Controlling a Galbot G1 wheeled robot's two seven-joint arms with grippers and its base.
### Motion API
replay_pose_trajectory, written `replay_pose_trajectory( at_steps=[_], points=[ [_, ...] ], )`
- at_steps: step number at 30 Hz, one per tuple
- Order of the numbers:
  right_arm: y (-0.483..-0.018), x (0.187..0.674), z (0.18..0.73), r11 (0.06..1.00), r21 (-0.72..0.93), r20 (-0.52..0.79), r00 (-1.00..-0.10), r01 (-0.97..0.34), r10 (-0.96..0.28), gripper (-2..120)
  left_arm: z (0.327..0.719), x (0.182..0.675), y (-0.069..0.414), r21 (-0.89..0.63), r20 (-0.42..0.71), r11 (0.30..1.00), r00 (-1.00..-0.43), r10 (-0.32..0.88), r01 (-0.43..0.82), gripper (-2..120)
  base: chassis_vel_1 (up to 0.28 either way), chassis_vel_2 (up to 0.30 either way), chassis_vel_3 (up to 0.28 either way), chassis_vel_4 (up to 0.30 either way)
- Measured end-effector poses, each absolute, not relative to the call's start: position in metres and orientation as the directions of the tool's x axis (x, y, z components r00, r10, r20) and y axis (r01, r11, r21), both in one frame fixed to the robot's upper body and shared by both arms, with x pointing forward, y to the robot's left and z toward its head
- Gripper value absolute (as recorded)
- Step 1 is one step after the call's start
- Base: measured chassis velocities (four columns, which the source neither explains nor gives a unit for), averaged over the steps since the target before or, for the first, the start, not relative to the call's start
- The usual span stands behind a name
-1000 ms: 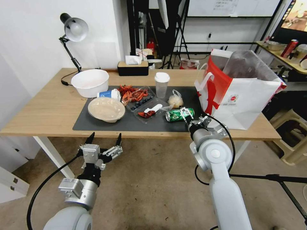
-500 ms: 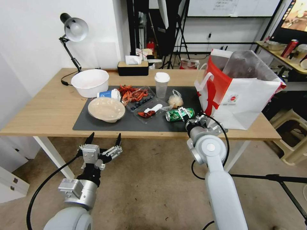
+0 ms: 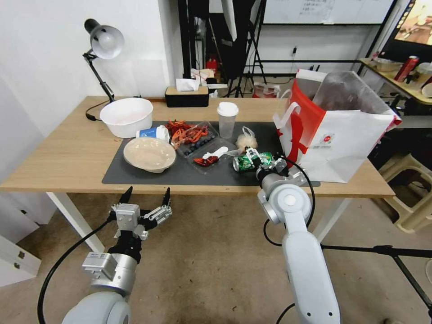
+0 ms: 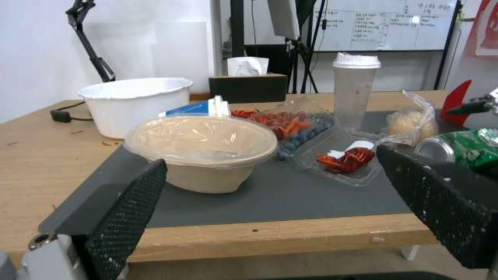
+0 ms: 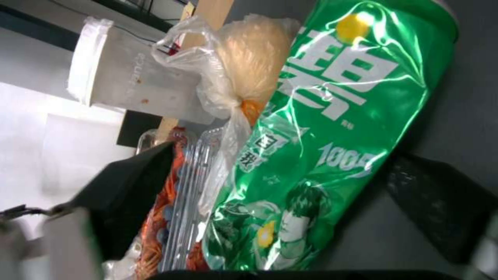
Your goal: Pick up the trash from the table and place it into the takeout bag.
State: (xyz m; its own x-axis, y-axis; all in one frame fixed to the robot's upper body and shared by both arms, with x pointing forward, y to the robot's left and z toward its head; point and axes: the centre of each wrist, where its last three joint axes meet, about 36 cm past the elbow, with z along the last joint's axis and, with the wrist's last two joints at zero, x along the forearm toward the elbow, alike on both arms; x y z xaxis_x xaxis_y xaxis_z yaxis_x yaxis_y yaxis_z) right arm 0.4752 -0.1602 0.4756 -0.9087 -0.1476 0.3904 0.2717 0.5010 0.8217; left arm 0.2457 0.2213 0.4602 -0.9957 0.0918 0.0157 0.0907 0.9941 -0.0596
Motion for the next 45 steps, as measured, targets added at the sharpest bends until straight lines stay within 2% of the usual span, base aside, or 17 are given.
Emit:
replay_pose_trajectory(
  at_steps=[3, 4, 6, 9, 11, 13, 19, 23, 24, 27, 28, 30, 34, 38, 40, 42, 45],
  points=[
    [-0.16, 0.476, 0.474, 0.501, 0.82, 0.394, -0.907, 0.275, -0.147, 85, 0.46, 0.246, 0.221, -0.06, 0.015, 0.994, -0.996, 0.092, 0.091, 100, 0.0, 0.0, 0.0, 0.0],
    [-0.161, 0.477, 0.472, 0.501, 0.818, 0.401, -0.904, 0.283, -0.145, 75, 0.458, 0.245, 0.221, -0.061, 0.016, 0.994, -0.996, 0.092, 0.091, 100, 0.0, 0.0, 0.0, 0.0],
    [-0.161, 0.478, 0.47, 0.501, 0.816, 0.405, -0.903, 0.287, -0.143, 72, 0.457, 0.246, 0.221, -0.061, 0.016, 0.994, -0.996, 0.093, 0.092, 100, 0.0, 0.0, 0.0, 0.0],
    [-0.163, 0.477, 0.467, 0.5, 0.814, 0.414, -0.899, 0.296, -0.141, 57, 0.456, 0.246, 0.22, -0.064, 0.016, 0.993, -0.995, 0.097, 0.095, 100, 0.0, 0.0, 0.0, 0.0],
    [-0.163, 0.477, 0.466, 0.5, 0.814, 0.414, -0.899, 0.296, -0.141, 53, 0.455, 0.246, 0.22, -0.064, 0.015, 0.993, -0.995, 0.097, 0.096, 100, 0.0, 0.0, 0.0, 0.0],
    [-0.163, 0.476, 0.466, 0.498, 0.815, 0.414, -0.899, 0.295, -0.144, 43, 0.455, 0.246, 0.22, -0.064, 0.014, 0.993, -0.995, 0.099, 0.098, 100, 0.0, 0.0, 0.0, 0.0],
    [-0.165, 0.469, 0.471, 0.499, 0.826, 0.388, -0.907, 0.263, -0.163, 33, 0.455, 0.246, 0.22, -0.063, 0.012, 0.993, -0.995, 0.1, 0.099, 100, 0.0, 0.0, 0.0, 0.0],
    [-0.165, 0.447, 0.493, 0.5, 0.856, 0.271, -0.937, 0.131, -0.219, 21, 0.454, 0.246, 0.22, -0.061, 0.01, 0.993, -0.995, 0.101, 0.1, 100, 0.0, 0.0, 0.0, 0.0],
    [-0.165, 0.447, 0.493, 0.5, 0.856, 0.271, -0.937, 0.131, -0.219, 21, 0.454, 0.246, 0.22, -0.061, 0.01, 0.993, -0.995, 0.101, 0.1, 100, 0.0, 0.0, 0.0, 0.0],
    [-0.164, 0.427, 0.511, 0.511, 0.86, 0.142, -0.952, -0.017, -0.27, 13, 0.453, 0.247, 0.22, -0.061, 0.01, 0.993, -0.995, 0.101, 0.1, 100, 0.0, 0.0, 0.0, 0.0],
    [-0.164, 0.427, 0.511, 0.511, 0.86, 0.142, -0.952, -0.017, -0.27, 13, 0.453, 0.247, 0.22, -0.061, 0.01, 0.993, -0.995, 0.101, 0.1, 100, 0.0, 0.0, 0.0, 0.0],
    [-0.168, 0.414, 0.527, 0.518, 0.846, 0.037, -0.953, -0.13, -0.3, 7, 0.453, 0.247, 0.22, -0.061, 0.009, 0.993, -0.995, 0.101, 0.1, 100, 0.0, 0.0, 0.0, 0.0],
    [-0.182, 0.399, 0.559, 0.546, 0.79, -0.124, -0.945, -0.278, -0.301, 7, 0.453, 0.247, 0.22, -0.06, 0.007, 0.993, -0.995, 0.1, 0.1, 100, 0.0, 0.0, 0.0, 0.0],
    [-0.196, 0.397, 0.576, 0.599, 0.726, -0.215, -0.938, -0.339, -0.27, 7, 0.453, 0.247, 0.22, -0.06, 0.004, 0.993, -0.995, 0.1, 0.1, 100, 0.0, 0.0, 0.0, 0.0],
    [-0.211, 0.4, 0.586, 0.659, 0.66, -0.282, -0.932, -0.362, -0.23, 7, 0.453, 0.247, 0.22, -0.059, 0.003, 0.993, -0.995, 0.099, 0.099, 100, 0.0, 0.0, 0.0, 0.0],
    [-0.215, 0.401, 0.588, 0.673, 0.644, -0.296, -0.93, -0.364, -0.219, 7, 0.453, 0.247, 0.22, -0.059, 0.002, 0.993, -0.995, 0.099, 0.099, 100, 0.0, 0.0, 0.0, 0.0],
    [-0.247, 0.415, 0.607, 0.781, 0.536, -0.377, -0.919, -0.32, -0.118, 7, 0.453, 0.246, 0.219, -0.057, 0.0, 0.994, -0.995, 0.098, 0.097, 100, 0.0, 0.0, 0.0, 0.0]
  ],
)
